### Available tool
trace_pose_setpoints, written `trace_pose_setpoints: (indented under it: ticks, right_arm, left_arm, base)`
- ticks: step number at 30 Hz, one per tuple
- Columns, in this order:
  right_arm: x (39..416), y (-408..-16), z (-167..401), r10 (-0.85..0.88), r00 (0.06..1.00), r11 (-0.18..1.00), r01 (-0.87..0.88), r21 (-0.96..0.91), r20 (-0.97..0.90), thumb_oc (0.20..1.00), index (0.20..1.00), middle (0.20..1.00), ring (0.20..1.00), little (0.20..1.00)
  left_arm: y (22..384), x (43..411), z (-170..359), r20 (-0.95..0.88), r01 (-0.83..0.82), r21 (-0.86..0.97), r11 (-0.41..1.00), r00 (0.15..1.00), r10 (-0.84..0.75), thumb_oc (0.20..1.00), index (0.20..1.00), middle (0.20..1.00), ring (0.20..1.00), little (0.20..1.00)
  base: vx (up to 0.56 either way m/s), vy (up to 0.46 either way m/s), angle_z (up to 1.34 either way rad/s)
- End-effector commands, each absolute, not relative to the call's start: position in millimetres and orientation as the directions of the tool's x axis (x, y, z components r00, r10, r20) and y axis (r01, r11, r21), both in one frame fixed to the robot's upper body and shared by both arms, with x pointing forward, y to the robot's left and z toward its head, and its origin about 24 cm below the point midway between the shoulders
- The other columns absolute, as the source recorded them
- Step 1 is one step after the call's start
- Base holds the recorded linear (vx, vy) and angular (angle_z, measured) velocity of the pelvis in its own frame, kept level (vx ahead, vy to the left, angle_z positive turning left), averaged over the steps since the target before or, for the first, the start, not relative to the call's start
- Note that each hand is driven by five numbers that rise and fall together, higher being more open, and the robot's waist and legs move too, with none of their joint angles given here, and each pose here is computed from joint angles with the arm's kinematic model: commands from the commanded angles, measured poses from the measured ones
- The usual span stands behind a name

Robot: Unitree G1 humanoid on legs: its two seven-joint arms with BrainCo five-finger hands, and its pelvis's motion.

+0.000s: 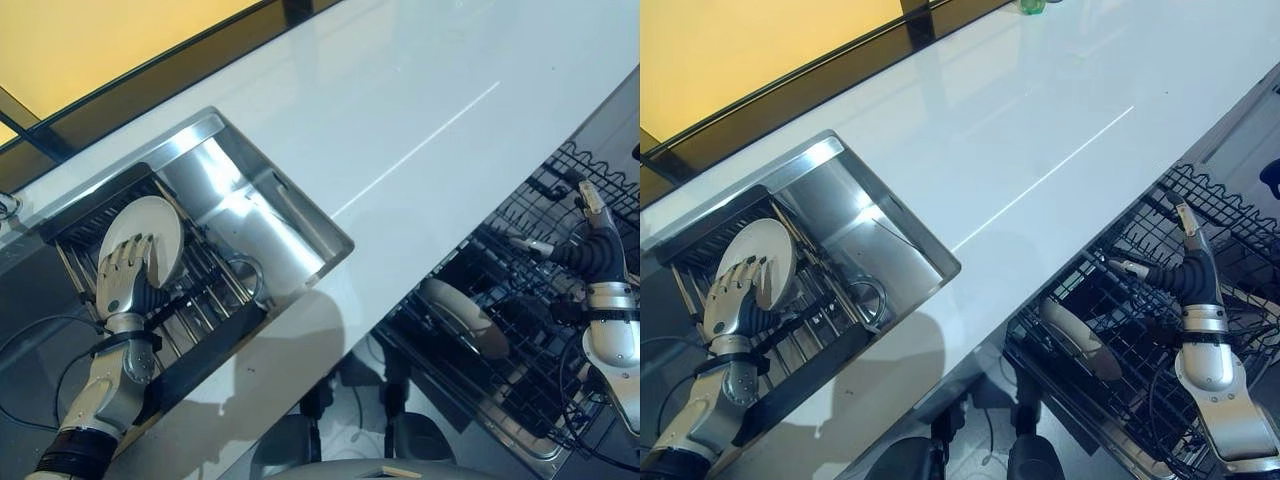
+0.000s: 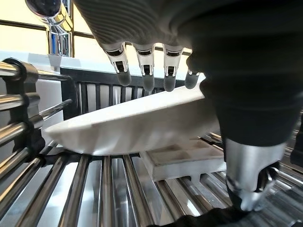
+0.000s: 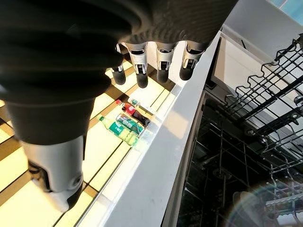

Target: Pick up plates and place into dishwasher.

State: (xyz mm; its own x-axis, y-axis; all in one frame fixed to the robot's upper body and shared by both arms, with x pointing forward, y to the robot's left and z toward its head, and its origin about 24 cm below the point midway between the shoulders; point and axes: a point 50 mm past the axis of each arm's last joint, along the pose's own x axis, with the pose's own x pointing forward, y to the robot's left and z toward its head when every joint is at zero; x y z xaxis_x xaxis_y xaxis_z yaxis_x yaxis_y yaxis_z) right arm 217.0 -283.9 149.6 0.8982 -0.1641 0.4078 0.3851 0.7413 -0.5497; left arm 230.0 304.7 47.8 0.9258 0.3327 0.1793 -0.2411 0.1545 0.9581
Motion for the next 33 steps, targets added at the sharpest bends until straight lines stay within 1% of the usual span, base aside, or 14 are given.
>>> trace_pose_setpoints:
  ticks: [1,8,15,16,17,18,25,33]
  right_arm:
    - [221,-269,172,-0.101,0.834,0.756,0.418,-0.503,0.542,1.0,1.0,1.0,1.0,1.0]
    - [223,-267,172,-0.104,0.827,0.757,0.426,-0.495,0.553,1.0,1.0,1.0,1.0,1.0]
    - [223,-267,170,-0.106,0.831,0.756,0.424,-0.499,0.546,1.0,1.0,1.0,1.0,1.0]
    - [224,-267,170,-0.108,0.831,0.755,0.425,-0.499,0.545,1.0,1.0,1.0,1.0,1.0]
    - [224,-267,170,-0.109,0.832,0.754,0.426,-0.5,0.544,1.0,1.0,1.0,1.0,1.0]
    - [223,-267,169,-0.11,0.833,0.754,0.426,-0.501,0.542,1.0,1.0,1.0,1.0,1.0]
    - [219,-269,164,-0.116,0.844,0.751,0.419,-0.51,0.523,1.0,1.0,1.0,1.0,1.0]
    - [216,-272,160,-0.124,0.859,0.747,0.411,-0.523,0.497,1.0,1.0,1.0,1.0,1.0]
  left_arm:
    - [300,215,2,-0.021,-0.035,0.987,0.159,0.941,0.338,1.0,1.0,1.0,1.0,1.0]
    - [297,217,2,-0.002,-0.053,0.987,0.153,0.942,0.335,1.0,1.0,1.0,1.0,1.0]
    - [300,214,0,0.033,-0.099,0.983,0.156,0.925,0.38,1.0,1.0,1.0,1.0,1.0]
    - [301,212,0,0.042,-0.112,0.981,0.155,0.917,0.398,0.68,0.68,0.68,0.68,0.68]
    - [302,212,-1,0.048,-0.12,0.981,0.155,0.913,0.405,0.501,0.501,0.501,0.501,0.501]
    - [305,212,0,0.056,-0.131,0.979,0.153,0.906,0.419,0.2,0.2,0.2,0.2,0.2]
    - [317,209,9,0.117,-0.198,0.972,0.123,0.871,0.477,0.2,0.2,0.2,0.2,0.2]
    - [319,201,6,0.093,-0.173,0.977,0.122,0.869,0.486,0.2,0.2,0.2,0.2,0.2]
  base:
    - [-0.05,-0.013,0.0]
    - [-0.02,-0.007,0.0]
    - [0.0,0.0,0.0]
    - [0.0,0.0,0.0]
    - [0.0,0.0,0.0]
    - [0.0,0.0,0.0]
    - [0.03,0.002,0.01]
    - [0.05,-0.001,0.02]
